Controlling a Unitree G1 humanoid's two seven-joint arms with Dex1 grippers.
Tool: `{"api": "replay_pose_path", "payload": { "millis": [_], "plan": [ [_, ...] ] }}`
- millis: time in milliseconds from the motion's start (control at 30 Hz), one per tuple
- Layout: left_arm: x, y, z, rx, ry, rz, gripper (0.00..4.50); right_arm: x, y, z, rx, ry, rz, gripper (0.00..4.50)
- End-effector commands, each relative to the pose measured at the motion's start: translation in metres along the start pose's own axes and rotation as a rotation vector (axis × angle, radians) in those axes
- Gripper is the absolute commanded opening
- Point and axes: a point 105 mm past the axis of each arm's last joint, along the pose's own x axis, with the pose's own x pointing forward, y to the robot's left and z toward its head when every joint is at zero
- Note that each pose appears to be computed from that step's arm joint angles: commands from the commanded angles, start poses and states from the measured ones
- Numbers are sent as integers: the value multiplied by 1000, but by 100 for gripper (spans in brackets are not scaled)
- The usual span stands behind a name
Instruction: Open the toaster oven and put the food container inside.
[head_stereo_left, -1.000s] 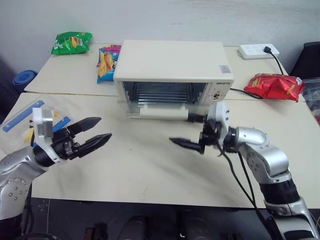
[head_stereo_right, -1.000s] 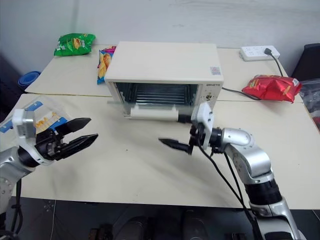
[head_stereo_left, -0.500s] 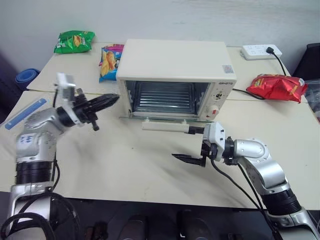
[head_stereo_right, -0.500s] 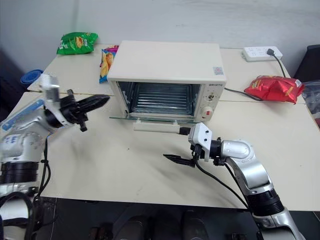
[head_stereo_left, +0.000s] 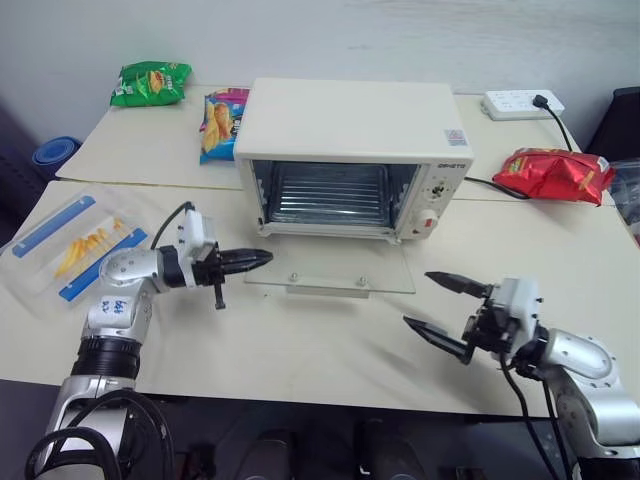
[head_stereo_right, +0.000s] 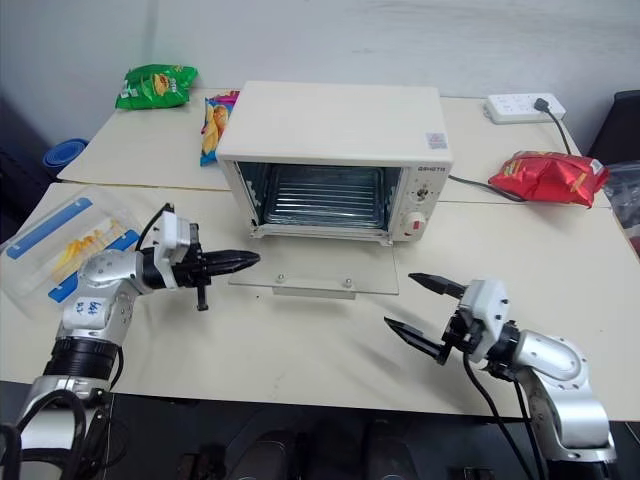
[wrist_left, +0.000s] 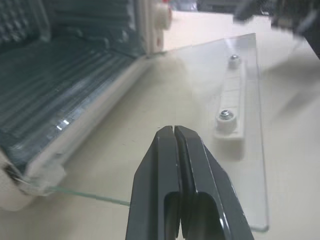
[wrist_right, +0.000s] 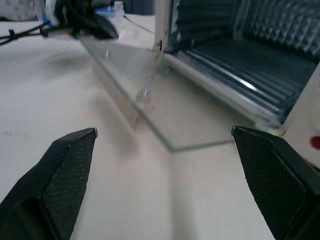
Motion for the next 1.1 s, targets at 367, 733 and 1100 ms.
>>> {"api": "replay_pose_path", "payload": {
  "millis": [367,733,1100],
  "plan": [
    [-65,2,-5,-117,-126,556,98,64,27,66,-101,-348,313,450],
    [-269,-68,29,-192,-318,1532,414,80,33,64,-171,-413,422,450],
    [-325,-37,10,-606,-160,1747,446,82,40,65,-225,-429,460,450]
  ]
}}
